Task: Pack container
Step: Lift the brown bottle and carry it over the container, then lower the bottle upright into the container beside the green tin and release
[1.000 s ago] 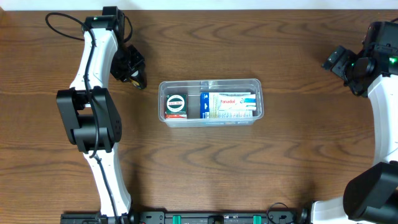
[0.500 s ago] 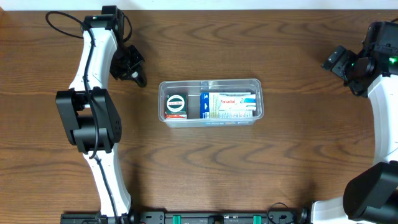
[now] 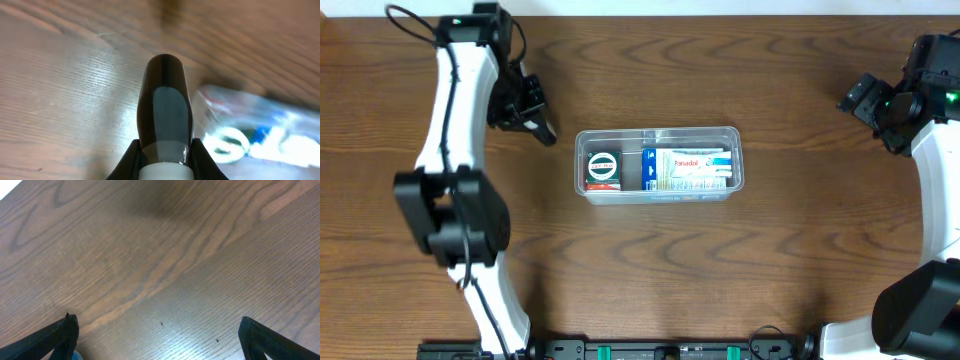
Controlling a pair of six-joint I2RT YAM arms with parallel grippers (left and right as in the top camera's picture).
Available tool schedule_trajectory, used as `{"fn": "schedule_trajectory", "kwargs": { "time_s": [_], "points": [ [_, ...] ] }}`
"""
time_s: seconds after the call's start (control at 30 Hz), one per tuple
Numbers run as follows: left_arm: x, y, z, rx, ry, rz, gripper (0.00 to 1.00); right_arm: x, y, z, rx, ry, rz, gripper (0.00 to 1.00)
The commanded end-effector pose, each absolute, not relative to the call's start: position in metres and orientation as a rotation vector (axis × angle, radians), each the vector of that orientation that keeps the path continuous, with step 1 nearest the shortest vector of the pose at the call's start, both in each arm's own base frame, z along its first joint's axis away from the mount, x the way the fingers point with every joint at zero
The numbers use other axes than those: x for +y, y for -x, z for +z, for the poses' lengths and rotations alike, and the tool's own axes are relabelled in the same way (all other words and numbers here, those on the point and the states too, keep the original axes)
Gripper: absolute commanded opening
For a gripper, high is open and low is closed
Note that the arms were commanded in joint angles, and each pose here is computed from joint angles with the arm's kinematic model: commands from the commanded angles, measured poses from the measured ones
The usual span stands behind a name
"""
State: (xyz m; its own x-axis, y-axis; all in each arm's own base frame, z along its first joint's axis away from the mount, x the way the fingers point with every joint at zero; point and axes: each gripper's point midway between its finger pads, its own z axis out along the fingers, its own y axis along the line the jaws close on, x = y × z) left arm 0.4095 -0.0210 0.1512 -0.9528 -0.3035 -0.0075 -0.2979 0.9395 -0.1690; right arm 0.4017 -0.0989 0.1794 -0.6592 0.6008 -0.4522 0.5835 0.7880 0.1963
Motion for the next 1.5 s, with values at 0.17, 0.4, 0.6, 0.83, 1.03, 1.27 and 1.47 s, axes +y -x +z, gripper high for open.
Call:
{"fn": "schedule_trajectory", "kwargs": {
  "time_s": [0.17,0.4,0.6,0.83,1.03,1.27,1.47],
  "points": [
    [-0.081,-0.380,0.245,2.858,-0.049,-0.311,0.10,-0.101,-0.401,0.177,2.473,-0.903,0.043,0.99],
    [-0.146,-0.357,0.241,2.869,-0.332,-0.323,0.10,-0.101,-0.401,0.177,2.472,-0.903,0.043,0.99],
    [-0.160,-0.354,0.213,2.956,-0.248,-0.221,0.10,-0.101,-0.401,0.177,2.472,-0.903,0.043,0.99],
    [-0.175,-0.352,0.184,3.039,-0.232,-0.195,0.10,-0.101,-0.401,0.177,2.473,-0.903,0.043,0.99],
    [-0.178,-0.355,0.154,3.112,-0.141,-0.088,0.09,-0.101,-0.401,0.177,2.473,-0.903,0.043,0.99],
    [-0.180,-0.356,0.126,3.181,-0.064,-0.036,0.09,-0.101,-0.401,0.177,2.472,-0.903,0.043,0.99],
    [-0.182,-0.361,0.111,3.202,-0.045,-0.020,0.09,-0.101,-0.401,0.177,2.472,-0.903,0.043,0.99]
  ]
}}
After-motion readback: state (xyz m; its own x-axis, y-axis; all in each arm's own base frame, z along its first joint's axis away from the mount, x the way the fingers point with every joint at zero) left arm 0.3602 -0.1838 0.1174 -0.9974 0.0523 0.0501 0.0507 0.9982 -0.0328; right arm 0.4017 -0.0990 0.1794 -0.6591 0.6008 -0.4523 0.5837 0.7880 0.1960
